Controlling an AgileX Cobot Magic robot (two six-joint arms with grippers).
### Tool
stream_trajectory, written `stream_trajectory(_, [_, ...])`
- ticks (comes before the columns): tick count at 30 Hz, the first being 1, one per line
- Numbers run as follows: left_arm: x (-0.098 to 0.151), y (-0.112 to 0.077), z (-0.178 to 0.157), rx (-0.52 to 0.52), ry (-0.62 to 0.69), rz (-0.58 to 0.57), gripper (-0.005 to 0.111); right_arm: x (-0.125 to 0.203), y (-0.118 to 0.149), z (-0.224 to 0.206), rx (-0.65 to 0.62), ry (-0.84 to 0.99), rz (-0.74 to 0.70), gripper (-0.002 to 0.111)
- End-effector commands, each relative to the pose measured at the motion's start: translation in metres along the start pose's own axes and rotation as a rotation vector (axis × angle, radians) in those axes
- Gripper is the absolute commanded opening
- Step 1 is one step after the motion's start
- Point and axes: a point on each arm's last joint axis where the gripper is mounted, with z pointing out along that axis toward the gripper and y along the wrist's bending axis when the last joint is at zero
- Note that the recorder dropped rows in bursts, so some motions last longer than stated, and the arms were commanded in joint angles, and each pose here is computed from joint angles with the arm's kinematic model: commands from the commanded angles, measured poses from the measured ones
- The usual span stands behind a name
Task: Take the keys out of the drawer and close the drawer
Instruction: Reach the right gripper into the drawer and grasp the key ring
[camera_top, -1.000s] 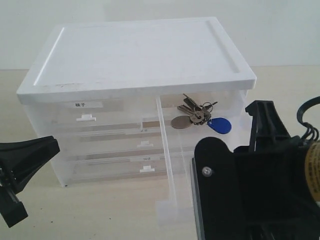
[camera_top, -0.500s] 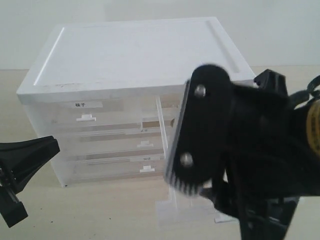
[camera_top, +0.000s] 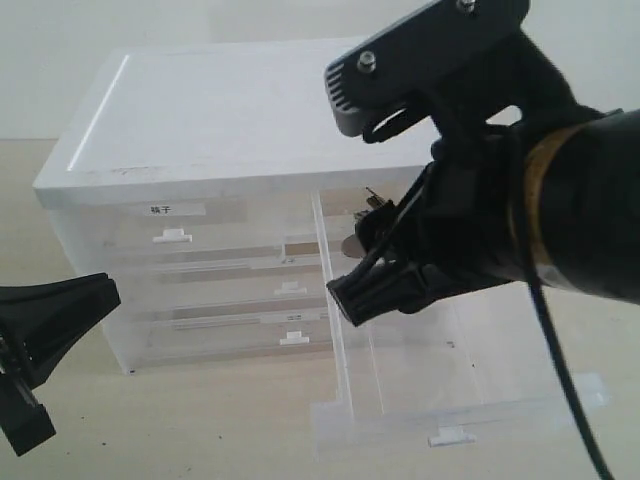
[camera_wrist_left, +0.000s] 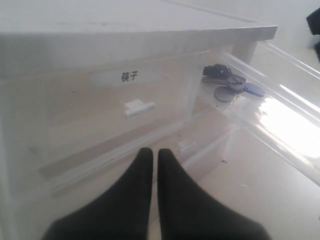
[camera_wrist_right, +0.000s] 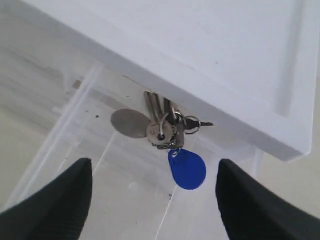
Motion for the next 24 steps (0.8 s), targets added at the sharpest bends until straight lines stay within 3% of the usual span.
stream_trajectory(1, [0.0, 0.0, 0.0, 0.004, 0.003, -0.007, 0.005, -0.001, -0.005, 0.03, 0.013, 0.057, 0.064, 0.063])
stream_trajectory(9, [-0.001, 0.0, 0.0, 0.006, -0.012, -0.009, 0.005, -0.005, -0.009, 0.069, -0.081, 0.049, 0.123, 0.063])
stream_trajectory(19, [-0.001, -0.001, 0.0, 0.014, -0.008, -0.009, 0.005, 0.007, -0.002, 0.1, -0.038, 0.13, 0.068, 0.063])
stream_trajectory(24, [-0.001, 0.0, 0.0, 0.013, -0.013, -0.011, 0.005, 0.007, -0.002, 0.102, -0.029, 0.122, 0.036, 0.047])
